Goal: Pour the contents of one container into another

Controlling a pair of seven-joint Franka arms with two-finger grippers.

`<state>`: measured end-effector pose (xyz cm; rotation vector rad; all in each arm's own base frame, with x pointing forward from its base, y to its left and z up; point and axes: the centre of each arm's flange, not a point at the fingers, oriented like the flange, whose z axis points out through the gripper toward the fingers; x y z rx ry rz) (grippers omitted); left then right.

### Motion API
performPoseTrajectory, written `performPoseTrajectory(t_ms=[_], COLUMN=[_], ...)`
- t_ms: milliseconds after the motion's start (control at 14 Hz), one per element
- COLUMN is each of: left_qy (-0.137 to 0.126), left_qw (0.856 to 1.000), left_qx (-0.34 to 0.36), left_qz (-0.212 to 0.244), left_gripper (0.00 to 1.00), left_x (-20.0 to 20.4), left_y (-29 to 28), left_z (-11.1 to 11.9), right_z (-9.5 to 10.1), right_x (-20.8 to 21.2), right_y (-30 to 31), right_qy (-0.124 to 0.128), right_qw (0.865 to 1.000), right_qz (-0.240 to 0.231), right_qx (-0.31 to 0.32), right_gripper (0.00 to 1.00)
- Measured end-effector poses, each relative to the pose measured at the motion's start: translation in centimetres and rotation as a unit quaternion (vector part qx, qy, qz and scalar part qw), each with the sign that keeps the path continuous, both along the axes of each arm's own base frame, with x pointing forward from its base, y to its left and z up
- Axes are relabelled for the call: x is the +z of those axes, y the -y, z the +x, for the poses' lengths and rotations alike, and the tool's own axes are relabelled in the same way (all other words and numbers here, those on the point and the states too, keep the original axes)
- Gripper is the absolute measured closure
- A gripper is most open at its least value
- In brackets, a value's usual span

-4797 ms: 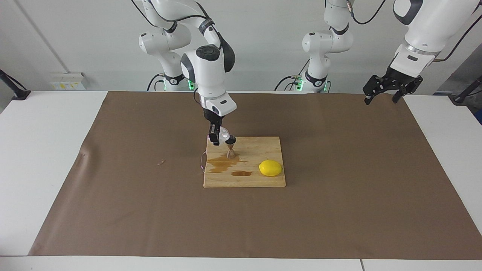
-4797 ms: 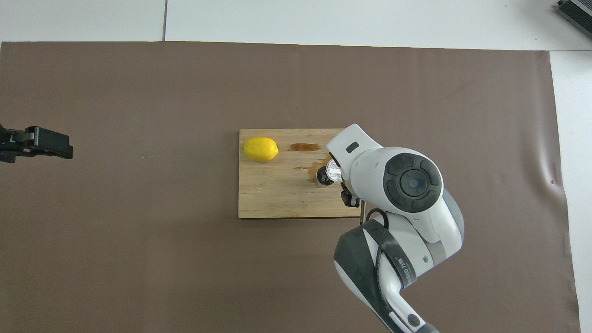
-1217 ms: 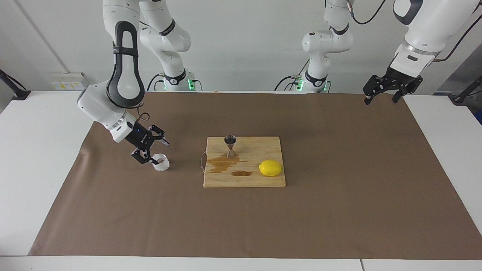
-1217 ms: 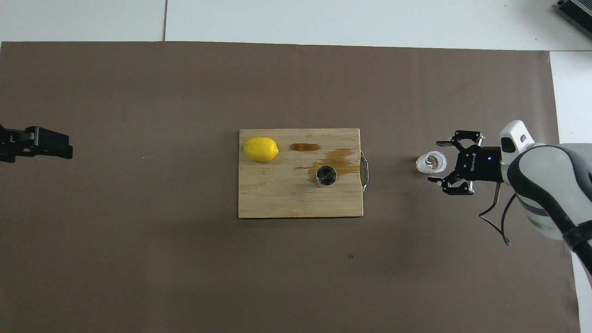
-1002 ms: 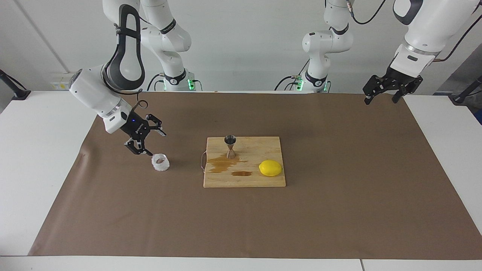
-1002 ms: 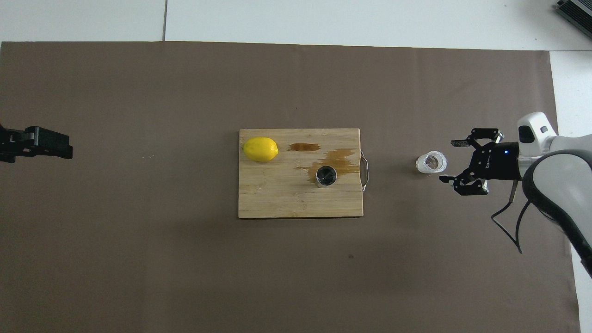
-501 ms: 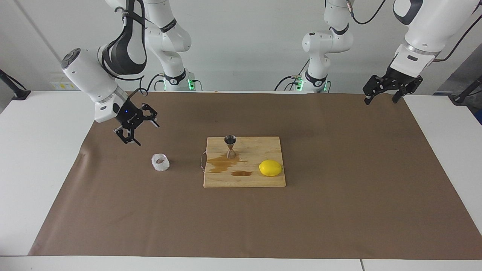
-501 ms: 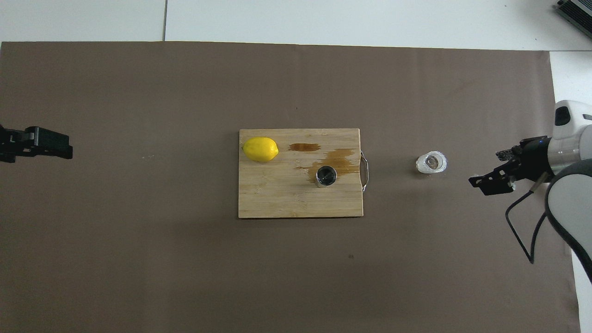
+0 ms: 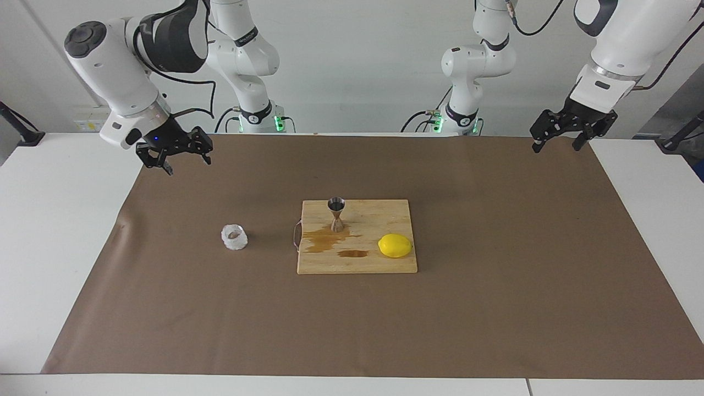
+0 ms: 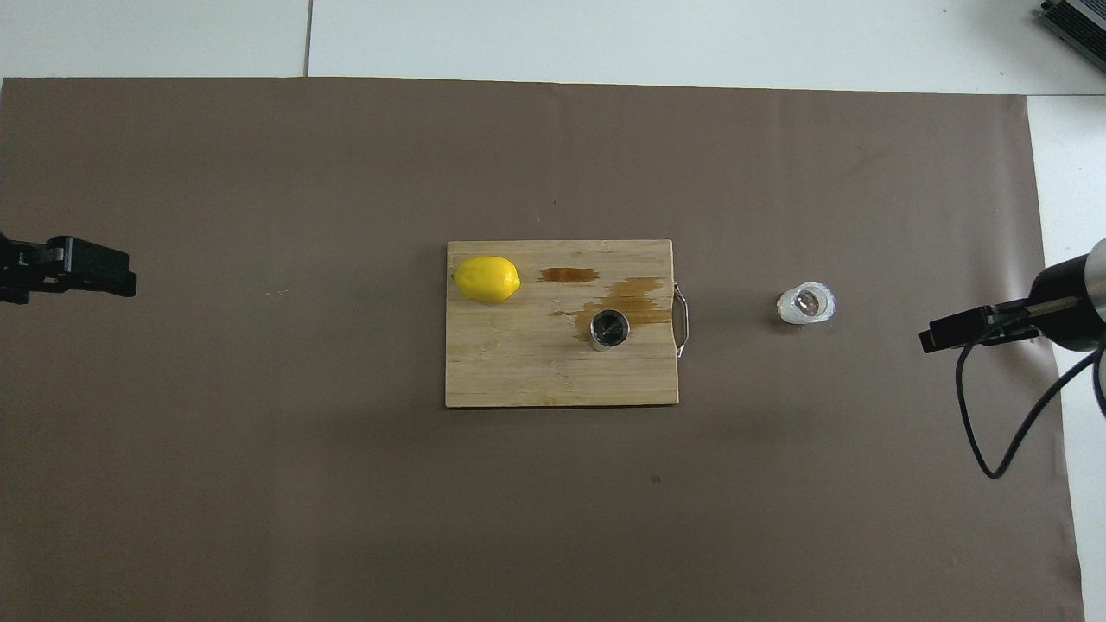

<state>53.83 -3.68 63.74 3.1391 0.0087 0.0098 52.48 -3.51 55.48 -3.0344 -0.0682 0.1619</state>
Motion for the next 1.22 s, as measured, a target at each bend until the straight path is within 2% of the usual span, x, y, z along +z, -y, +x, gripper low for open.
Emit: performPoseTrajectory(t_ms=[143,358,573,1217], left_qy=[0.0,0.0,0.0,0.0], left_qw=[1.0,1.0,1.0,1.0], left_qx=[0.0,0.0,0.0,0.0], left_qz=[0.0,0.0,0.0,0.0], left_gripper=[0.0,0.0,0.0,0.0], left_x=[0.0,0.0,0.0,0.0], left_y=[0.0,0.0,0.0,0.0], left_z=[0.0,0.0,0.0,0.0], right_z=[-0.1,0.0,0.1,0.3], right_x=[1.3,2.6,3.3,4.1], right_y=[0.2,1.8,2.3,1.7], right_qy=[-0.007,0.005,0.012,0.019], right_qw=[0.998,0.995,0.994,0.995], right_qz=[-0.005,-0.004,-0.067,-0.067], right_qx=[-0.066,-0.1,-0.081,-0.076], right_gripper=[0.0,0.0,0.0,0.0])
